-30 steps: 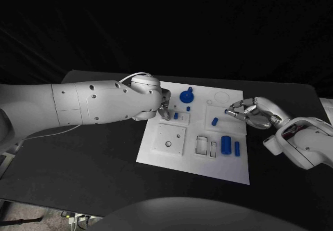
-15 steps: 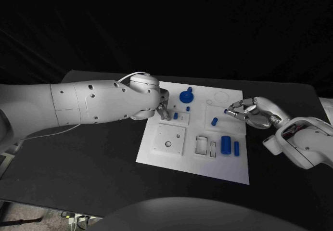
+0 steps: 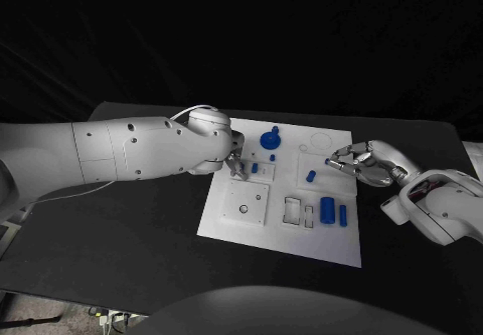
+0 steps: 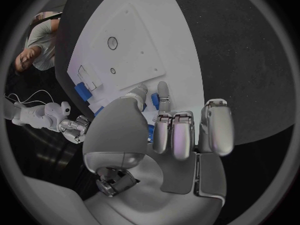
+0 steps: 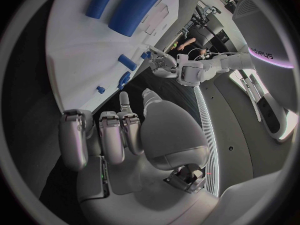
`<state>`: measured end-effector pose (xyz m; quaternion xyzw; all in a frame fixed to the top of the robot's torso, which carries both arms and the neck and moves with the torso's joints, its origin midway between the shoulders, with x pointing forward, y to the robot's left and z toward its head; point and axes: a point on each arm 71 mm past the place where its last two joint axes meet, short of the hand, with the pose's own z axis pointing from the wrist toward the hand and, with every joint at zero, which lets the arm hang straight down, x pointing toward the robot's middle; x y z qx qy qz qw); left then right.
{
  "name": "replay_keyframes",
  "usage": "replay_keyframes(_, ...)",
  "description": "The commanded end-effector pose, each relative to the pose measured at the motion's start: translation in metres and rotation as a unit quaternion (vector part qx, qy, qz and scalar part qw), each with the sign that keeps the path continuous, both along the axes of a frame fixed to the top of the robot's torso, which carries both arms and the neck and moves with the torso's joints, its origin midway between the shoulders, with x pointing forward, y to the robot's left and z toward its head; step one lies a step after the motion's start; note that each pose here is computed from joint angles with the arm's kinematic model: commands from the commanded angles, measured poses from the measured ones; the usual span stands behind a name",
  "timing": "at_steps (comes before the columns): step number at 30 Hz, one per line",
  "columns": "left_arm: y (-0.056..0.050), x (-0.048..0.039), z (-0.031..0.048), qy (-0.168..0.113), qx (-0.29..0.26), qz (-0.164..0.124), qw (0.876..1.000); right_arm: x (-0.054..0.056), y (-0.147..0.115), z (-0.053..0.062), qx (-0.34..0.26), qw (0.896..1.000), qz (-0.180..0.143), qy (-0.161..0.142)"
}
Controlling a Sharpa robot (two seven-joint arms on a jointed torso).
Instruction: Assemble the parts on the task board
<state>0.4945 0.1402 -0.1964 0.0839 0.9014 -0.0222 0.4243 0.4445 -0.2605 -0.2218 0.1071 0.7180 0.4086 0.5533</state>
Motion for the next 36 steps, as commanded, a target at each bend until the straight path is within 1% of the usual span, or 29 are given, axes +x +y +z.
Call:
replay_keyframes(1, 0.0118, -0.0045, -0.0099, 0.015, 0.068, 0.042, 0.997, -0.0006, 0.0012, -0.0003, 0.0, 1.0, 0.006, -0.001)
replay_keyframes(12, 0.0127, -0.0049, -0.0089, 0.008, 0.058, 0.044, 0.997, -0.0005, 0.0012, -0.0004, -0.001, 1.0, 0.006, 0.0)
replay_keyframes(19, 0.016, -0.0057, -0.0085, 0.006, 0.055, 0.047, 0.997, -0.0007, 0.0005, -0.0004, -0.001, 1.0, 0.006, 0.0)
replay_keyframes(27, 0.017, -0.0054, -0.0062, -0.012, 0.023, 0.049, 0.998, -0.0008, 0.0004, -0.0004, -0.001, 1.0, 0.005, 0.0)
replay_keyframes(36, 0.0168, -0.0049, -0.0054, -0.017, -0.002, 0.044, 0.999, -0.0009, 0.0001, -0.0004, -0.002, 1.0, 0.005, 0.001)
